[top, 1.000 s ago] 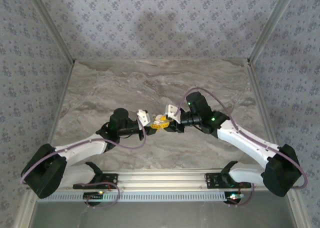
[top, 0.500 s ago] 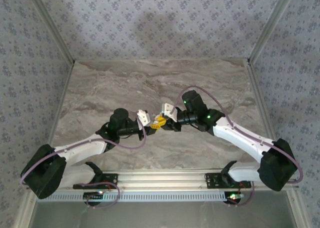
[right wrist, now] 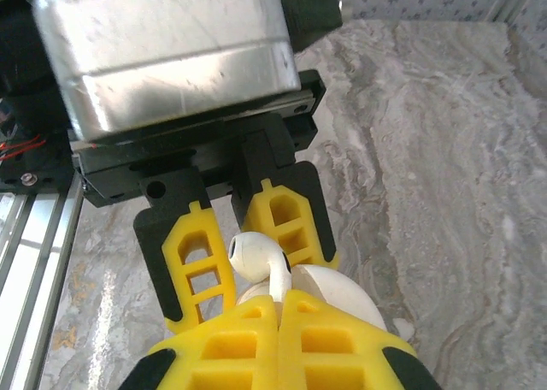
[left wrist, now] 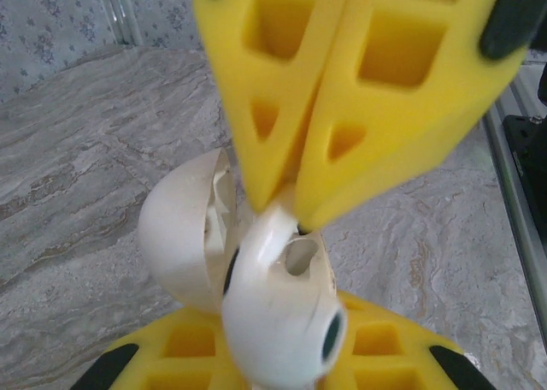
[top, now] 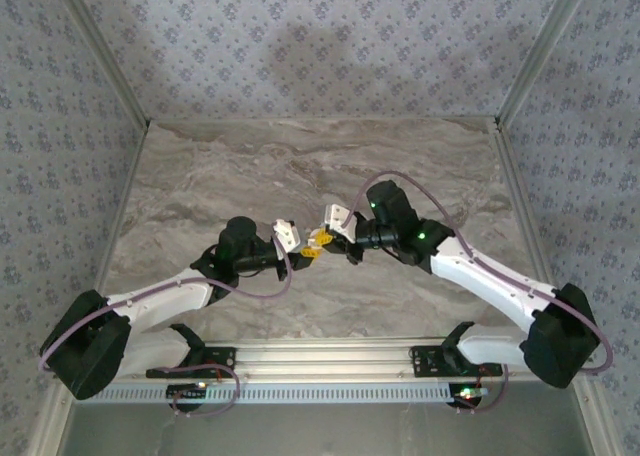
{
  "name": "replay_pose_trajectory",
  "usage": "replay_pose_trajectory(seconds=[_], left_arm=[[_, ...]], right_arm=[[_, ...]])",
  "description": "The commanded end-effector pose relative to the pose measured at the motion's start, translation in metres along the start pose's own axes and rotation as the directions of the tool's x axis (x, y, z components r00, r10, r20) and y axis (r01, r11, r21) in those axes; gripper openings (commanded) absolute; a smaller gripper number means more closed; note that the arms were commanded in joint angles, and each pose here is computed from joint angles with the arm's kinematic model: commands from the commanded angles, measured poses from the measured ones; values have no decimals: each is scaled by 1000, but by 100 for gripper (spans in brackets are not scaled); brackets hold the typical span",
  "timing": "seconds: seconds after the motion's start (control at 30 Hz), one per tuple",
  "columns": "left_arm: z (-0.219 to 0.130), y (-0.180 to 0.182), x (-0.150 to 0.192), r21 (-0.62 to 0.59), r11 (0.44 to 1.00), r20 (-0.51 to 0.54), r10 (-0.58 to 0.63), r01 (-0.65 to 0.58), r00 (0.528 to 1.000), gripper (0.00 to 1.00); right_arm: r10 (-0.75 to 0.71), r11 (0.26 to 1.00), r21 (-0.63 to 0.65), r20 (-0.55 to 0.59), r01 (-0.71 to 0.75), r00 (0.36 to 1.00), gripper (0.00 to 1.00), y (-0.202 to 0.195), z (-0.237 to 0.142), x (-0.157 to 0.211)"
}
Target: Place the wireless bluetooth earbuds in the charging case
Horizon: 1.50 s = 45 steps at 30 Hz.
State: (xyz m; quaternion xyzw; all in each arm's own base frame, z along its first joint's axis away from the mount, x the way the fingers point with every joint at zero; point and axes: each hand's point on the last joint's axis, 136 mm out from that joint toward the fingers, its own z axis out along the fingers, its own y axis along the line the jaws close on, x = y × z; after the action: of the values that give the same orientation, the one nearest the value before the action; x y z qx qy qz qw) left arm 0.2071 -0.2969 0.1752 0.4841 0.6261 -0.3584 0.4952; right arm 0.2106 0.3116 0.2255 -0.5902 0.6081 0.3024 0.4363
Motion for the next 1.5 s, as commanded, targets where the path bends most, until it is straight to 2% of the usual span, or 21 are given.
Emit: replay_pose_trajectory(seconds=[0.0,0.2,0.33,0.5,0.63,0.77,0.87,1.13,1.23,1.37,1.47], left_arm=[[0,4,-16,-21,999,41,40,-39,998,9],[3,21,-1,-114,993,-6,-22,21,1000,9],[2,35,13,-200,977,-35,-85,76,996,9],[-2,46,32,-283,952,-73,-146,120,987,9],[-6,50,39,-322,937,-81,-167,133,983,9],[-8,51,39,-332,934,-79,-163,128,984,9],[-10,53,38,-343,931,-77,-163,127,984,9],[-13,53,38,-353,926,-72,-166,130,983,10],[-16,53,38,-362,924,-68,-162,127,984,10],[-18,54,36,-370,922,-68,-152,117,986,10],[-18,54,36,-371,922,-72,-147,111,986,10]], right_arm=[[-12,999,43,25,11,1000,2,-2,-12,-5],[103,987,116,43,-108,994,1,-14,-28,5],[267,946,192,-6,-261,964,0,-21,-39,39],[479,822,370,-39,-432,877,0,-29,-47,98],[647,680,496,-60,-540,760,0,-28,-45,154],[742,575,597,-93,-560,664,0,-22,-40,195],[773,529,658,-112,-536,624,0,-20,-39,213],[824,483,711,-173,-511,539,2,-4,-32,240],[841,473,717,-193,-513,506,6,4,-31,246],[857,472,704,-222,-531,466,23,15,-30,241],[863,471,696,-238,-541,446,30,18,-33,228]])
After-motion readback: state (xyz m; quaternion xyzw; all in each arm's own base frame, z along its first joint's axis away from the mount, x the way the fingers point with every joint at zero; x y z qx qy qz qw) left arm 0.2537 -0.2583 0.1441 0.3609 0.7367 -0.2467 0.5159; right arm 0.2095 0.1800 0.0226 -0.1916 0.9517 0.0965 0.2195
